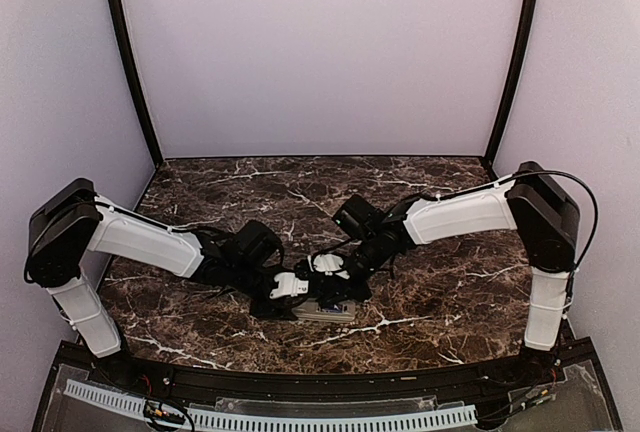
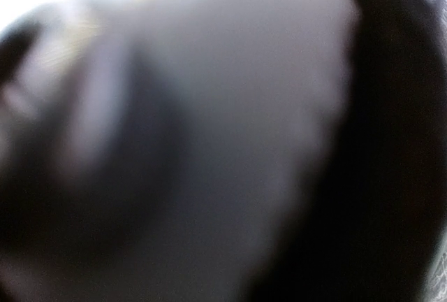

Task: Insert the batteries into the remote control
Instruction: Place the battery in the battery compartment.

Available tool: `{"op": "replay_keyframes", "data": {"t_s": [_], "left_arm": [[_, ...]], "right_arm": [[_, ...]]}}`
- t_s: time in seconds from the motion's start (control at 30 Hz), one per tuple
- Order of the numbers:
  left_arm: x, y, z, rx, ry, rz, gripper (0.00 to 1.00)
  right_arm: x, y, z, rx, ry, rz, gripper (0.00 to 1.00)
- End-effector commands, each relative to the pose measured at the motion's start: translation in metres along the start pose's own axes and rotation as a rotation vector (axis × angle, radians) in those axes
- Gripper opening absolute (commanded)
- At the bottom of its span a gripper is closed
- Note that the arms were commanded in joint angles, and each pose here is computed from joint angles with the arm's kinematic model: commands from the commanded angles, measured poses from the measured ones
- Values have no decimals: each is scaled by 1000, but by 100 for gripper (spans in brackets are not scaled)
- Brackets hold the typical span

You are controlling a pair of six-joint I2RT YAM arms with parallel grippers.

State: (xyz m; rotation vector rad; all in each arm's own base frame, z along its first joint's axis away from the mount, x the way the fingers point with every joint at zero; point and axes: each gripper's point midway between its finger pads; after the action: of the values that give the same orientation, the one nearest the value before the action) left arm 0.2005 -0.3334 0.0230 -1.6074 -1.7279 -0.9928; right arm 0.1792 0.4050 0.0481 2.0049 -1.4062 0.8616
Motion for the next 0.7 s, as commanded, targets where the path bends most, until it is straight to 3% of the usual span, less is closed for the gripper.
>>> {"op": "replay_keyframes", "data": {"t_s": [0.0, 0.67], "left_arm": [[2, 29, -13, -59, 16, -145, 59], [3, 26, 48, -264, 345, -172, 66]], "right_arm": [[-23, -4, 50, -68, 196, 54, 0], [-20, 0, 41, -79, 134, 38, 0]]}}
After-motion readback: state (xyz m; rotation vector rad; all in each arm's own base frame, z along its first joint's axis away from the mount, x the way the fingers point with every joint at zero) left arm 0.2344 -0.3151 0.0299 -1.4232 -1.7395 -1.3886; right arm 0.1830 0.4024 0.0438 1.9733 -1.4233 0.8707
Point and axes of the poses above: each gripper's point midway between its finger pads, its own x axis back along the fingers, its own y axis along the line the jaws close on, z = x × y, and after that the axes turned 3 degrees about x, right-handed
